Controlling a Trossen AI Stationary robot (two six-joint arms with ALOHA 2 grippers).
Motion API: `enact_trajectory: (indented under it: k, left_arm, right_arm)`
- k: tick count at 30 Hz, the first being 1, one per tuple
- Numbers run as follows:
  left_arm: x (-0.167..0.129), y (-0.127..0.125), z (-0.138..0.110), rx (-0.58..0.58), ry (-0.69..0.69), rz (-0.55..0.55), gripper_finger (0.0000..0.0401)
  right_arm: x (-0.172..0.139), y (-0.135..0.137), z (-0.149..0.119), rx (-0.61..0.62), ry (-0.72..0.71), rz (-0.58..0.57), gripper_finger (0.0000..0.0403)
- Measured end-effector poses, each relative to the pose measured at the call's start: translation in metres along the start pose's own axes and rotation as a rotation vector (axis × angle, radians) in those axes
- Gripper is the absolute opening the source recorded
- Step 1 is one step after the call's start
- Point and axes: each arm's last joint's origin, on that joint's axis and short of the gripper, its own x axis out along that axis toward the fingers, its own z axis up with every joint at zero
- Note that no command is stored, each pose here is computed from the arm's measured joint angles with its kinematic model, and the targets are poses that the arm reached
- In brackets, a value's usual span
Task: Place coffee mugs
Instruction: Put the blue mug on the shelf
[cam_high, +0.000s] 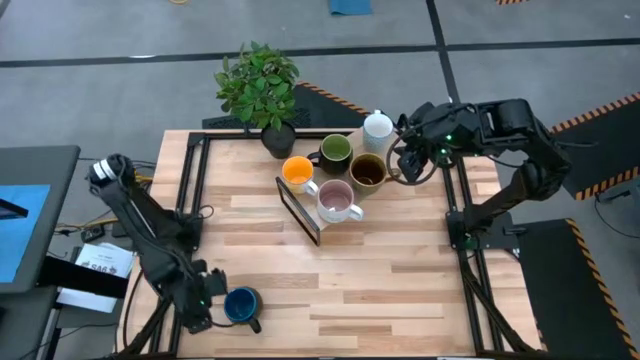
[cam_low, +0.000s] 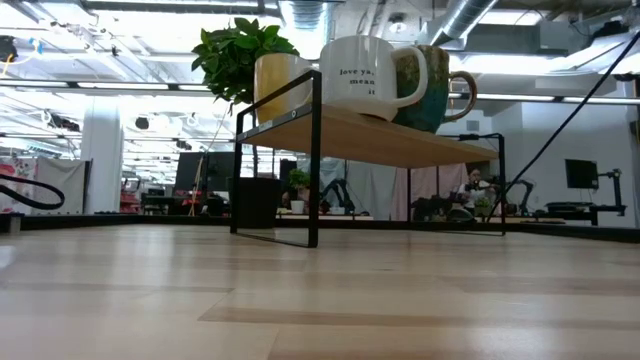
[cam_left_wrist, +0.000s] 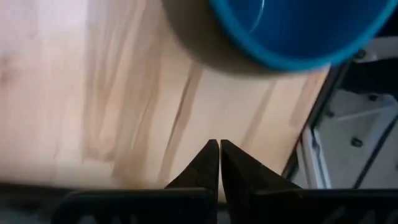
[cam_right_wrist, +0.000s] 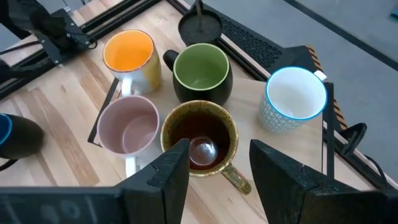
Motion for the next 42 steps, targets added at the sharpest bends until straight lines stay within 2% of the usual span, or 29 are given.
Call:
enact_trajectory:
  k: [3,10,18,25,27,31,35,42]
  left_arm:
    - [0.019,-0.005,0.006,-0.007,-0.003,0.029,0.0000]
    - [0.049,-0.013,0.021,0.013,0.018,0.016,0.0000]
    - [0.057,-0.009,0.058,0.059,-0.124,-0.003,0.0000]
    - [0.051,0.015,0.108,0.126,-0.236,0.025,0.0000]
    - [0.048,0.021,0.122,0.141,-0.266,0.007,0.0000]
    - [0.043,0.025,0.141,0.217,-0.295,-0.098,0.0000]
    - [0.041,0.026,0.145,0.292,-0.280,-0.139,0.0000]
    - [0.043,0.022,0.150,0.288,-0.274,-0.218,0.0000]
  right_arm:
    - [0.000,0.000,0.000,-0.001,0.000,0.000,0.0191]
    - [0.000,0.000,0.000,-0.028,0.001,0.000,0.0191]
    - [0.000,0.000,0.000,-0.038,0.000,0.001,0.0191]
    - [-0.003,-0.002,-0.001,-0.054,-0.006,0.006,0.0191]
    - [-0.004,-0.002,-0.001,-0.061,-0.006,0.007,0.0191]
    - [-0.007,-0.004,-0.002,-0.090,-0.014,0.011,0.0191]
    - [-0.013,-0.011,-0.002,-0.083,-0.029,0.010,0.0191]
    - [-0.020,-0.018,-0.003,-0.065,-0.050,0.007,0.0191]
